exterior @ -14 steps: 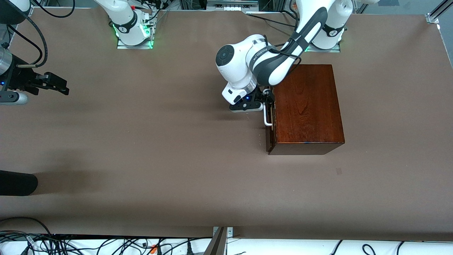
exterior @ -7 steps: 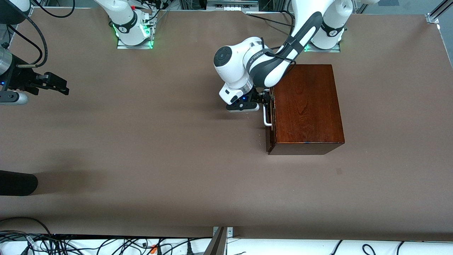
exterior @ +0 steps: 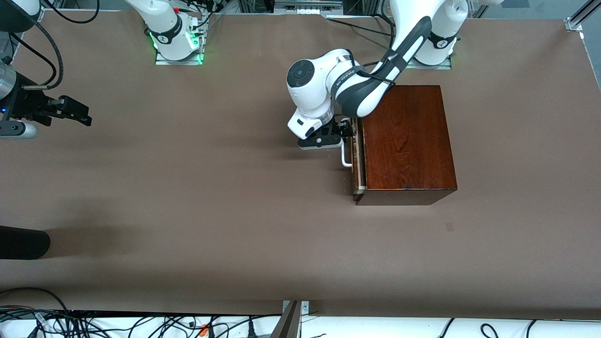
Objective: Open drawer, take yellow block, close drawer
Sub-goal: 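Pull the drawer handle outward with the left gripper to open it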
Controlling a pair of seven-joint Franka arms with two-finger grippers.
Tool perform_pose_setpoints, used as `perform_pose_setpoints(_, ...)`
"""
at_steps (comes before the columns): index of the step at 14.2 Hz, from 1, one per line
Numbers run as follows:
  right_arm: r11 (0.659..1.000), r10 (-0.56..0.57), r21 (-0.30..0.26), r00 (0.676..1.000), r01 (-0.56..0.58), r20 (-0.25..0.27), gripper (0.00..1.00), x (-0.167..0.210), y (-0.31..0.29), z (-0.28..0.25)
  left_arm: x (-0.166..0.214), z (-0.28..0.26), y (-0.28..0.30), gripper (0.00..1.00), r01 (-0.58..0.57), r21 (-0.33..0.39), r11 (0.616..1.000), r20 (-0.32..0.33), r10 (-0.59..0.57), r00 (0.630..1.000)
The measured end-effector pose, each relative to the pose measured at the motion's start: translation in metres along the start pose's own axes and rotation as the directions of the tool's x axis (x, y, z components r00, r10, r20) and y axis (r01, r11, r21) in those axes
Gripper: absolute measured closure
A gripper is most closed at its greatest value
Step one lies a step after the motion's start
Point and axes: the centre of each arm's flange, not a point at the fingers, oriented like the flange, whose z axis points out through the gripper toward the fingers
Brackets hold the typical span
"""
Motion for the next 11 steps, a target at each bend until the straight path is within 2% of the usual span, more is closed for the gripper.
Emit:
perform_pose_setpoints(4, 1.000, 0.000, 0.000, 1.000, 0.000, 0.000, 0.00, 0.000, 0.000, 0.000, -0.002, -0.009, 0.020, 0.00, 0.003, -0.076, 0.997, -0.004, -0.003, 1.000)
perform_pose_setpoints(11, 1.000, 0.000, 0.000, 1.000, 0.000, 0.000, 0.00, 0.000, 0.000, 0.000, 0.002, -0.015, 0.039, 0.00, 0.008, -0.115, 0.993, -0.004, -0.008, 1.000)
